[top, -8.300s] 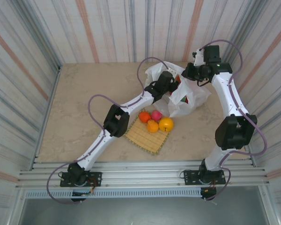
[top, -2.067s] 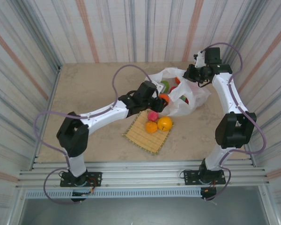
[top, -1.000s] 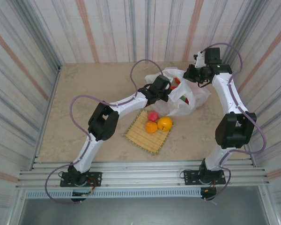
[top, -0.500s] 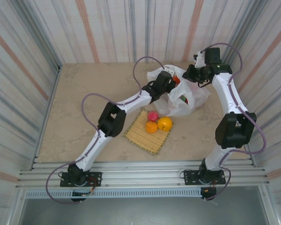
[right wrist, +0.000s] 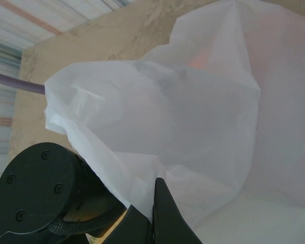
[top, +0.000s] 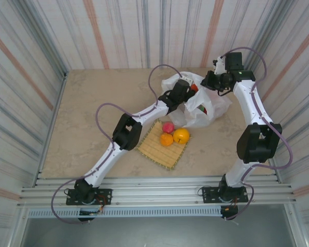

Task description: Place the fruits into the plastic bag

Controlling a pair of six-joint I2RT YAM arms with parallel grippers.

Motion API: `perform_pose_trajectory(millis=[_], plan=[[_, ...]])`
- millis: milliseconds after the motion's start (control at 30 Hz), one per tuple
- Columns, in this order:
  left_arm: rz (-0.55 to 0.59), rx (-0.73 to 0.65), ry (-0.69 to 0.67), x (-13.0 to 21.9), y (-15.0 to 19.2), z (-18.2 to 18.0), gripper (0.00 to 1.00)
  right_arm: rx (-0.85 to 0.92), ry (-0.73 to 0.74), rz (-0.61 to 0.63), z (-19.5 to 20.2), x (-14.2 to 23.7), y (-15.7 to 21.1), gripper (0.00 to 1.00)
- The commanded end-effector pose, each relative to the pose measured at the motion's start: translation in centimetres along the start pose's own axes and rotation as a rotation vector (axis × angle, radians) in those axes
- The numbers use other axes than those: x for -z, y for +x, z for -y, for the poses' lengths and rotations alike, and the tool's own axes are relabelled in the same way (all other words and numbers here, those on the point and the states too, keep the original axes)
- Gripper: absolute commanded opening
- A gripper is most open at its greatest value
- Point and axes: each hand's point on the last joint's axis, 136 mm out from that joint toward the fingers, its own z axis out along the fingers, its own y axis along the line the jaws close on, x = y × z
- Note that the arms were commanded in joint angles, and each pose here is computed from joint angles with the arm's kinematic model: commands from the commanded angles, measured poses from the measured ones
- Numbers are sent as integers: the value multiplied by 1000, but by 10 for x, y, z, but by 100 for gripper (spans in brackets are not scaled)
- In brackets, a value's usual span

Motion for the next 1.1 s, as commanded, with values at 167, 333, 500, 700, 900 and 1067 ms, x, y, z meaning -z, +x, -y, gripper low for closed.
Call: perform_pose_trajectory(millis=[167,333,500,700,900,1067], plan=[[27,42,68,10,-22,5,80,-3,-22,3,-5,3,-3,0],[14,60,113,30,-29,12,80,-4,-16,8,-3,5,-3,0],[-5,53,158,64,-31,22,79,-7,-16,14,-2,7,-5,0],[-63,48,183,111,-10,26,76,-6,-9,20,0,10,-6,0],[-96,32,231,160,2,30,76,-13,-7,15,3,8,-3,0],[-137,16,245,197,16,28,75,-7,-8,23,2,10,-4,0]])
